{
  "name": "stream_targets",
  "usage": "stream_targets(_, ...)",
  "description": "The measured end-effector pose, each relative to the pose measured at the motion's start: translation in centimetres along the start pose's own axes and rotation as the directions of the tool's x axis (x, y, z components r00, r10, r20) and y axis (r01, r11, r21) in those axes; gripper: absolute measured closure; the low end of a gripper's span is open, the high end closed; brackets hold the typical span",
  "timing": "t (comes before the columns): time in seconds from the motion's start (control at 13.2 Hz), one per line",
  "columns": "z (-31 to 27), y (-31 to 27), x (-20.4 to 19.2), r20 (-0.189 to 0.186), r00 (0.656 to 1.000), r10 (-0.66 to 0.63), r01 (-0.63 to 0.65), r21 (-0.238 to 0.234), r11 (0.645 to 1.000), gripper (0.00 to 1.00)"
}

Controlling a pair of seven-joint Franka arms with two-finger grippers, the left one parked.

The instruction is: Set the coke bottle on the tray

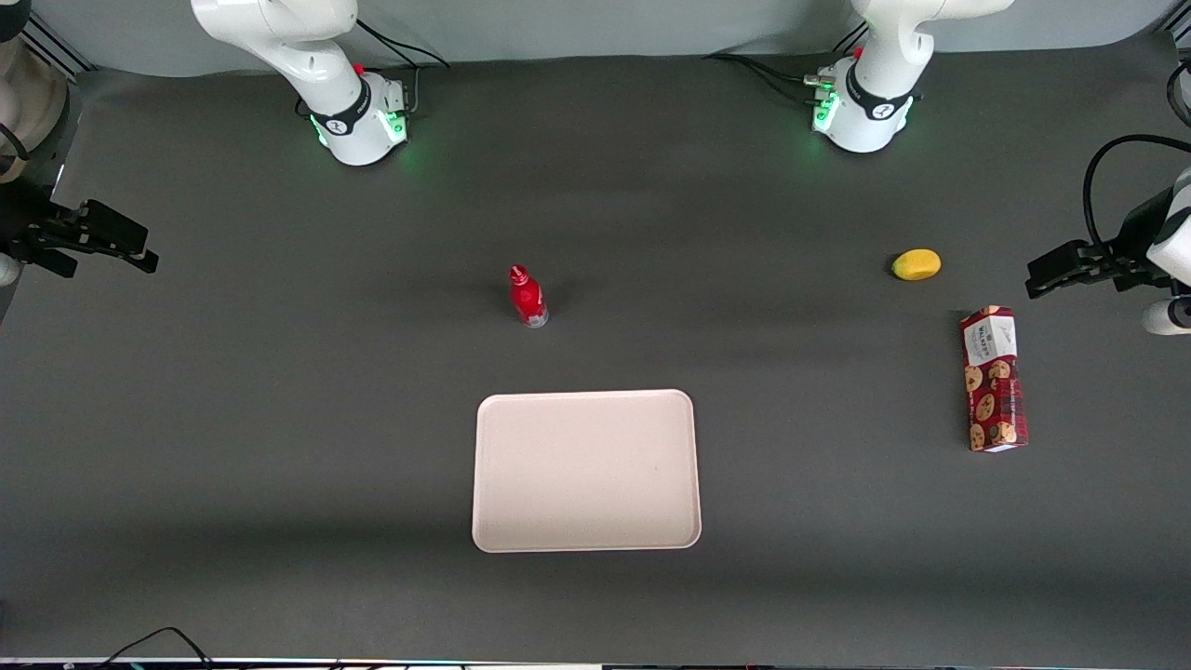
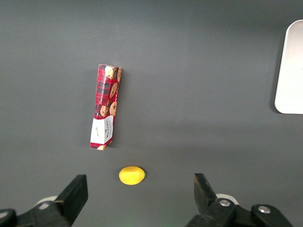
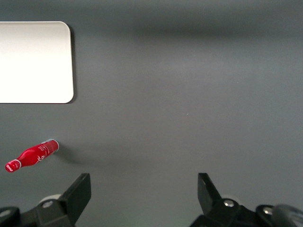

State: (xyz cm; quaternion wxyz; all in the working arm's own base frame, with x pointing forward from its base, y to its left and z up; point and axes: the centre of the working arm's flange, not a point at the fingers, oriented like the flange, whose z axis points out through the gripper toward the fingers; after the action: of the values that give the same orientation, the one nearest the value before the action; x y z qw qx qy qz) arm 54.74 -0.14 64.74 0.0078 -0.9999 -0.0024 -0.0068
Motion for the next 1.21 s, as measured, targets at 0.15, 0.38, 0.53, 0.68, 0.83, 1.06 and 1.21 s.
stream_targets(0.15, 0.0, 0.0, 0.0, 0.0, 1.0, 0.0, 0.0, 0.0, 1.0, 0.0)
stream_targets(0.38, 0.01, 0.15, 0.0, 0.001, 1.0, 0.002, -0.002, 0.0, 1.0, 0.0)
stream_targets(0.53, 0.07, 0.06, 0.03, 0.002, 1.0, 0.0, 0.0, 0.0, 1.0, 0.0)
stream_targets(0.68, 0.08, 0.14, 0.04, 0.002, 1.0, 0.001, -0.001, 0.0, 1.0, 0.0)
stream_targets(0.83, 0.09, 0.16, 0.04, 0.002, 1.0, 0.002, -0.002, 0.0, 1.0, 0.0)
stream_targets(1.06, 0.1, 0.33, 0.04, 0.002, 1.0, 0.005, -0.005, 0.0, 1.0, 0.0)
stream_targets(1.21, 0.15, 0.3, 0.05, 0.004, 1.0, 0.005, -0.005, 0.002, 1.0, 0.0)
